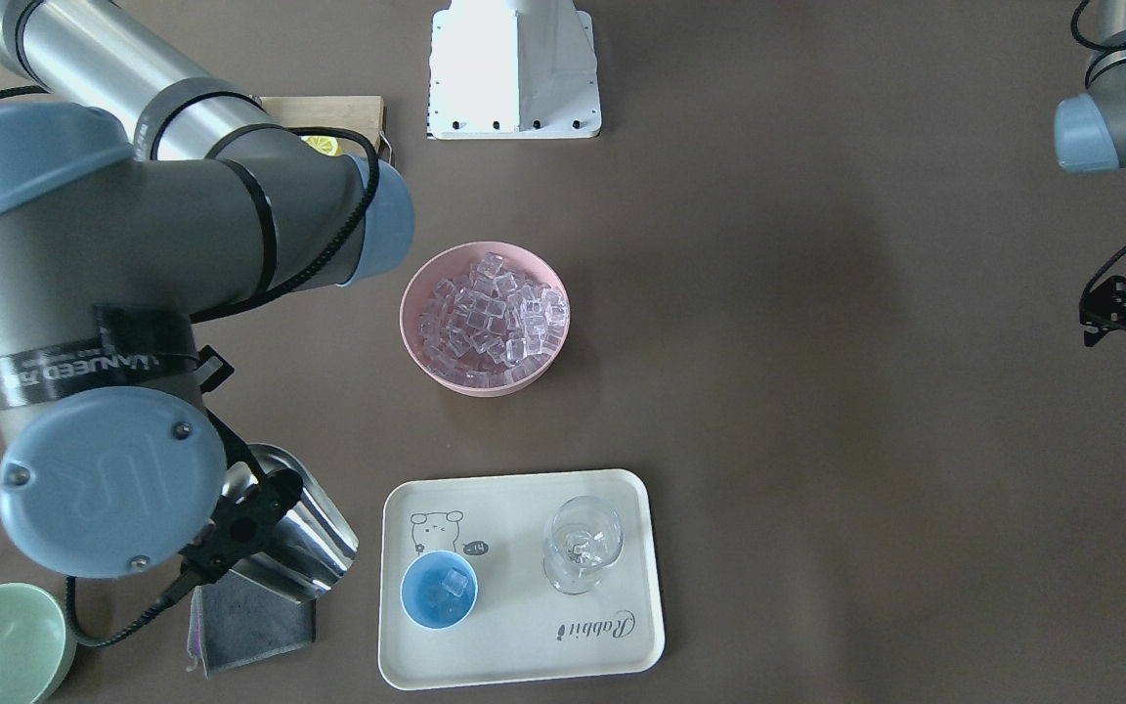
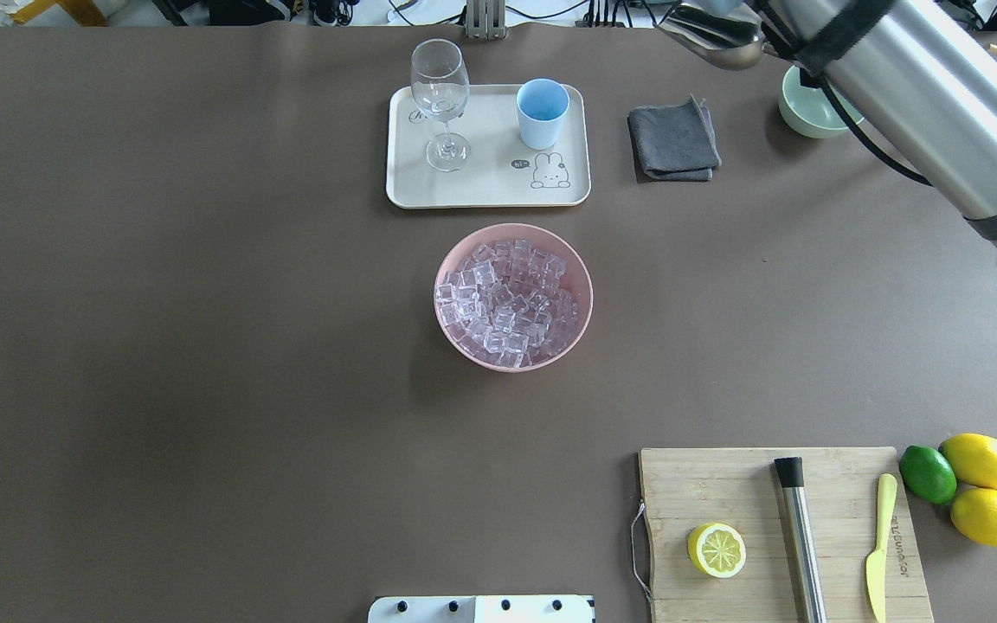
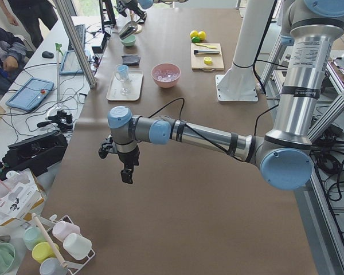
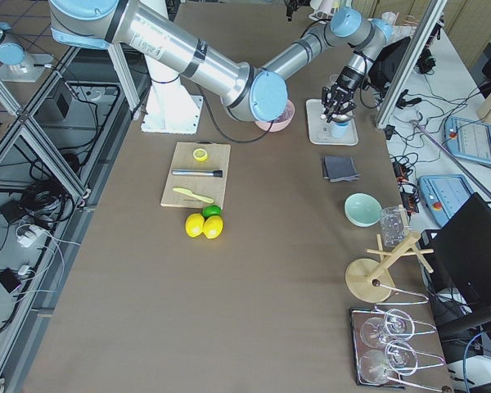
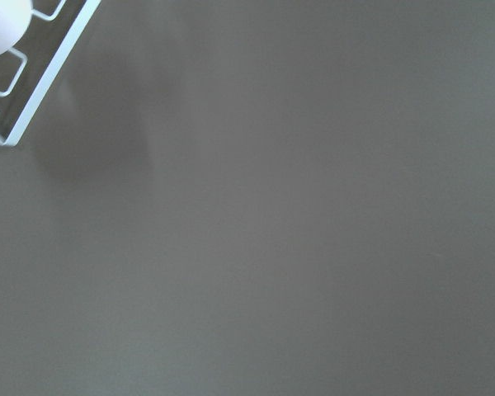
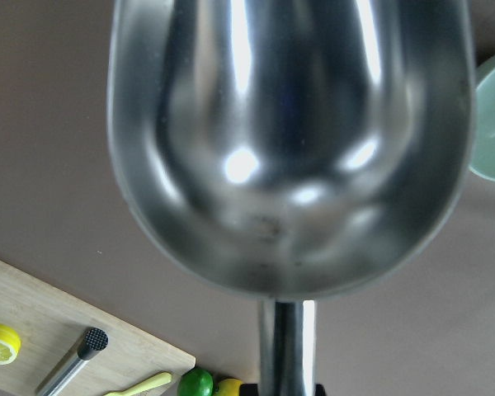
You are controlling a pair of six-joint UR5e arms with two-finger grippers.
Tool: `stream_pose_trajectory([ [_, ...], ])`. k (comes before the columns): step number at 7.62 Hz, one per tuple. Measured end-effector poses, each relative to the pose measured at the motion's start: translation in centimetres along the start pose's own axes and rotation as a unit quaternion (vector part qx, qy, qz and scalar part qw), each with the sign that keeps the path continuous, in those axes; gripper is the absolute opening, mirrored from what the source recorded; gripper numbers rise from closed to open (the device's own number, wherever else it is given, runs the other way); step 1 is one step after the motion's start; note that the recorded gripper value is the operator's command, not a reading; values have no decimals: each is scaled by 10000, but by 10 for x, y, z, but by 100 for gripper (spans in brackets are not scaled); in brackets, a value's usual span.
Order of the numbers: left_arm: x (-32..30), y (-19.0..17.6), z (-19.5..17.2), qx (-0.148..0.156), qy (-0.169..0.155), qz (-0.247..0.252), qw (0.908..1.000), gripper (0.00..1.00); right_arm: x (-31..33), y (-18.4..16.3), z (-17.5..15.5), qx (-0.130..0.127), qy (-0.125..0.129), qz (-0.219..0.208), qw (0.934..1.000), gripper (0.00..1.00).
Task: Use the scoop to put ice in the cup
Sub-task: 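Carry the empty scoop back toward its spot near the table edge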
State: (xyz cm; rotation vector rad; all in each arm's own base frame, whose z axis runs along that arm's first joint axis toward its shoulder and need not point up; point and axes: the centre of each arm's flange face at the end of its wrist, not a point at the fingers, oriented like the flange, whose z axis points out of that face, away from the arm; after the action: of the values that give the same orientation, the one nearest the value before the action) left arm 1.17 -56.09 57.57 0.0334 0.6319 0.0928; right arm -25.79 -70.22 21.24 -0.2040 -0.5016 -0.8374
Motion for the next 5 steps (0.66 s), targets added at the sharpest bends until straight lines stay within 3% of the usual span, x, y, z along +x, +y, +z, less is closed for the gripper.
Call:
stream_pose_trajectory([
  [3, -68, 21, -12, -16, 188, -739, 9971, 100, 44, 111, 84, 645, -318, 983, 9926, 0],
  [5, -76, 26, -13, 3, 201, -801, 9966, 100, 59, 175, 141, 889, -640, 1748, 9785, 0],
])
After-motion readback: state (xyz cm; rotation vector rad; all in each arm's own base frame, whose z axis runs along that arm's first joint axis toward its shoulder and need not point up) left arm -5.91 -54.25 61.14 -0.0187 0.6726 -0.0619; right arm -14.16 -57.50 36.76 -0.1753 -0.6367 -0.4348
